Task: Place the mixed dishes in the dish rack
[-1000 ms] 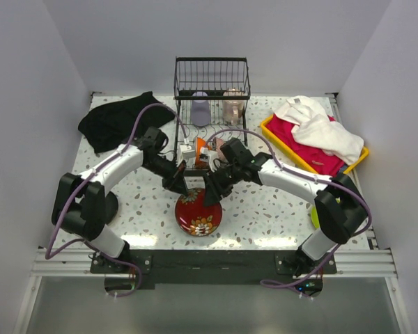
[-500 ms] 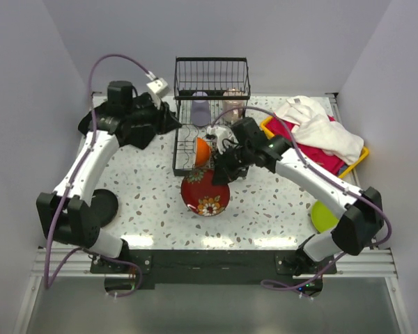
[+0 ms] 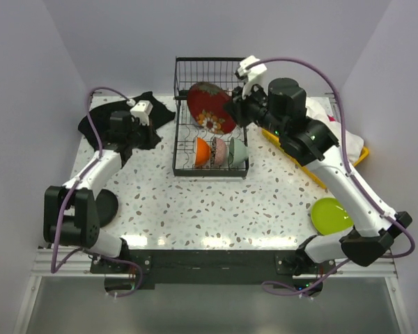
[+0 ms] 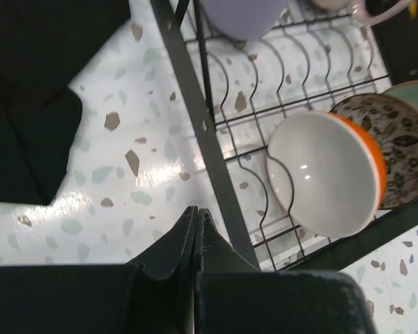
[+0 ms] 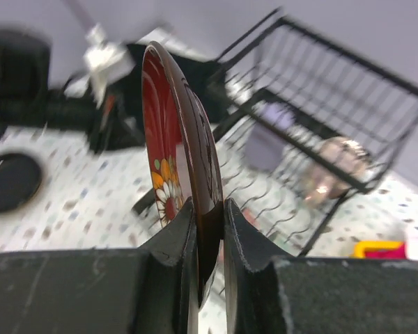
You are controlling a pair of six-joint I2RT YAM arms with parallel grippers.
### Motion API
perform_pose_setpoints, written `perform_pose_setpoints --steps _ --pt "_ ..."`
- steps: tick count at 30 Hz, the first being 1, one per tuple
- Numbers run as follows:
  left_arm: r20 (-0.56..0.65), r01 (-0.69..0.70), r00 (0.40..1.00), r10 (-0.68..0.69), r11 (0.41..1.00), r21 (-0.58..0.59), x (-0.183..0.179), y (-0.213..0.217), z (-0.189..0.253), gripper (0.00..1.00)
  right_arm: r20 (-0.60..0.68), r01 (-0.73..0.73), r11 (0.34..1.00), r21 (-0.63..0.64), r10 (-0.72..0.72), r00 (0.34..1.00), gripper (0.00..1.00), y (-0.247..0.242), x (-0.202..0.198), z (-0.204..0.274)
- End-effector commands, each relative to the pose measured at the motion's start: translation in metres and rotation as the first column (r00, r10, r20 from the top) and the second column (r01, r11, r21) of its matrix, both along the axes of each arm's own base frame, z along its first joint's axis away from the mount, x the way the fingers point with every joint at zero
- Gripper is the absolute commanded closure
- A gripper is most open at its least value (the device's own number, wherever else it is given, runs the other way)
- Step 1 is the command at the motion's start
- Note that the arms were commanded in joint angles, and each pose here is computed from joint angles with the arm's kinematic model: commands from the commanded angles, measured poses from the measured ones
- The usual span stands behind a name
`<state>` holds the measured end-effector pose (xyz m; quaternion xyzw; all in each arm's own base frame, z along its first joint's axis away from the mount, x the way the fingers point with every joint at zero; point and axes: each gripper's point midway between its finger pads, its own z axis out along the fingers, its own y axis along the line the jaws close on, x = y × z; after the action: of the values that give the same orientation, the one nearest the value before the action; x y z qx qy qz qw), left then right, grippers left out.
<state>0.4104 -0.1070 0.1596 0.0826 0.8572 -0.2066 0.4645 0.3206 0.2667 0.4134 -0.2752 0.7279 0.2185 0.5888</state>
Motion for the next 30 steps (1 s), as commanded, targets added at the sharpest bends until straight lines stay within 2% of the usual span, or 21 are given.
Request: perform_pose_setpoints --steps 1,2,5,11,20,30 --pt "0.000 -0.057 0.998 0.057 0.998 -0.011 0.015 0.004 -0.016 1.00 0.171 0.347 0.911 0.220 -0.387 0.906 1.00 -0.040 0.053 0.085" --pt "-0.016 -0.055 0.998 0.055 0.998 -0.008 0.014 0.003 -0.023 1.00 0.189 0.424 0.873 0.239 -0.470 0.862 1.00 -0.052 0.062 0.091" --pt "-0.082 -0.041 0.996 0.040 0.999 -0.015 0.010 -0.006 -0.046 1.00 0.232 0.519 0.812 0.266 -0.577 0.783 1.00 -0.066 0.078 0.105" --pt "-0.137 0.055 0.989 -0.062 0.997 -0.057 0.002 -0.034 -0.066 1.00 0.258 0.629 0.724 0.282 -0.689 0.677 1.00 -0.084 0.104 0.118" --pt "-0.179 0.126 0.973 -0.145 0.985 -0.116 -0.002 -0.061 -0.076 1.00 0.207 0.715 0.655 0.244 -0.756 0.621 1.00 -0.117 0.149 0.094" --pt "-0.153 0.214 0.959 -0.237 0.965 -0.154 -0.011 -0.093 -0.071 1.00 0.199 0.710 0.665 0.232 -0.747 0.634 1.00 -0.111 0.166 0.084"
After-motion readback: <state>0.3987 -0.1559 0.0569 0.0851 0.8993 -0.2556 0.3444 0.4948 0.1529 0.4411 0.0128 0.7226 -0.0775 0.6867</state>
